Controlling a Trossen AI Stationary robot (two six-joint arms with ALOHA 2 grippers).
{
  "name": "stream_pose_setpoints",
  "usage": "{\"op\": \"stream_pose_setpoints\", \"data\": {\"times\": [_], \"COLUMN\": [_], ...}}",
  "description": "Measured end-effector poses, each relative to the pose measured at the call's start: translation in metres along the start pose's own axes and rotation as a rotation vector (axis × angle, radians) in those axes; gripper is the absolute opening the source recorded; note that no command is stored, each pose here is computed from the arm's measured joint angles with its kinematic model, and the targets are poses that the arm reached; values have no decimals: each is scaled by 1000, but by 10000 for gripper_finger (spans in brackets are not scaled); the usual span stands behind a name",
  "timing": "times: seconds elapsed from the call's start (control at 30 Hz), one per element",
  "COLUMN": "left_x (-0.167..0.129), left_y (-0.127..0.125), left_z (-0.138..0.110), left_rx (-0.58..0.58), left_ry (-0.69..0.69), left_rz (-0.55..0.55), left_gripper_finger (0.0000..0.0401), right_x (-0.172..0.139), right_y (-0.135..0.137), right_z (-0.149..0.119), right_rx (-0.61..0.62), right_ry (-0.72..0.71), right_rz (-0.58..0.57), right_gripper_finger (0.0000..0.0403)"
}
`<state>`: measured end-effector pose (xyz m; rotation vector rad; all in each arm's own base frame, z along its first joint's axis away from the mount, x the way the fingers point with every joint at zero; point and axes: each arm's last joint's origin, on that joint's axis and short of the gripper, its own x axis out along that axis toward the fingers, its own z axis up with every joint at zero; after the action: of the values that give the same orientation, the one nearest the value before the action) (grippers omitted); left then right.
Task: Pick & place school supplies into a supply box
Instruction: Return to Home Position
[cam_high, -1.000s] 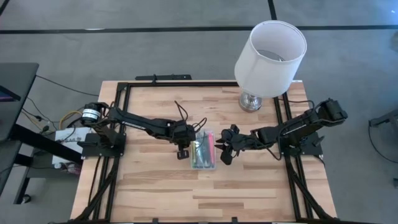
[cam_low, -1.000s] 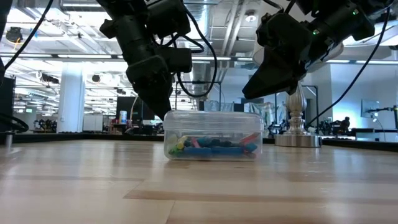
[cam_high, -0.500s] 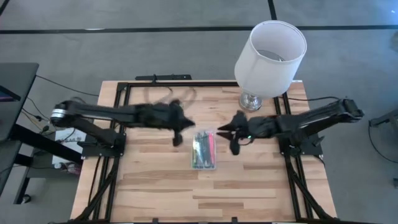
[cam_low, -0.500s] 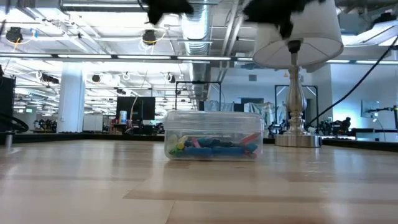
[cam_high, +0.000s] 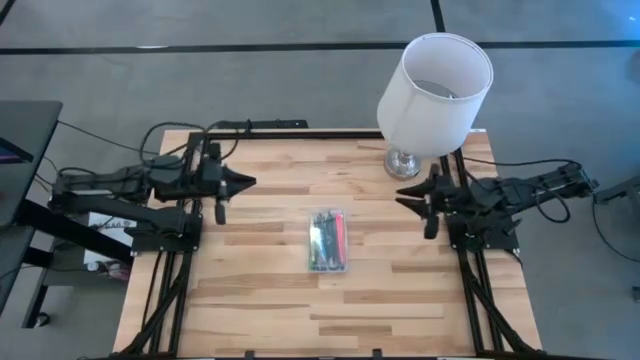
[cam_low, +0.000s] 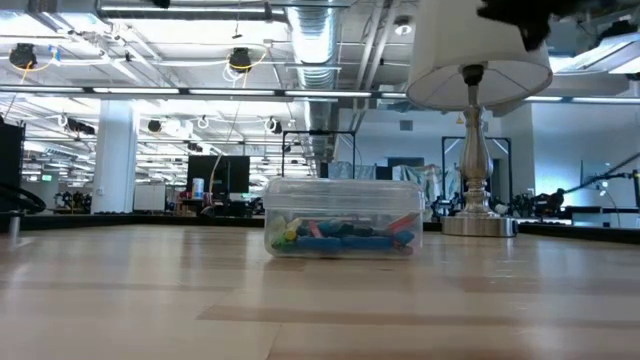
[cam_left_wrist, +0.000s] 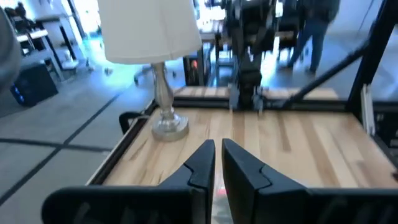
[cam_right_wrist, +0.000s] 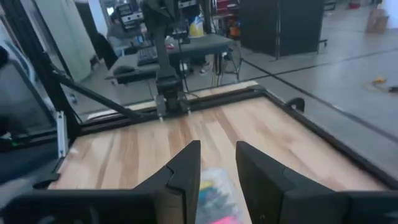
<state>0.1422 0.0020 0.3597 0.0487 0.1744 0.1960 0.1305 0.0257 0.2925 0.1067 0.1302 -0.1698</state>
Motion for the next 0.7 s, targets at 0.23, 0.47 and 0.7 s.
{"op": "stream_pose_setpoints", "data": {"times": [0.23,0.47,0.7], "left_x": [-11,-21,-32], "left_y": [1,1,3], "left_z": [-80,-130,-143], "left_rx": [-167,-334,-353], "left_ry": [-179,-237,-313], "left_rz": [11,-24,-45], "left_gripper_finger": [24,24,24], "right_x": [-24,-41,-36], "right_y": [-19,-30,-30], "right_z": [-48,-72,-81], "right_rx": [128,190,219], "right_ry": [-81,-182,-154], "right_rz": [20,55,49], "right_gripper_finger": [98,98,98]}}
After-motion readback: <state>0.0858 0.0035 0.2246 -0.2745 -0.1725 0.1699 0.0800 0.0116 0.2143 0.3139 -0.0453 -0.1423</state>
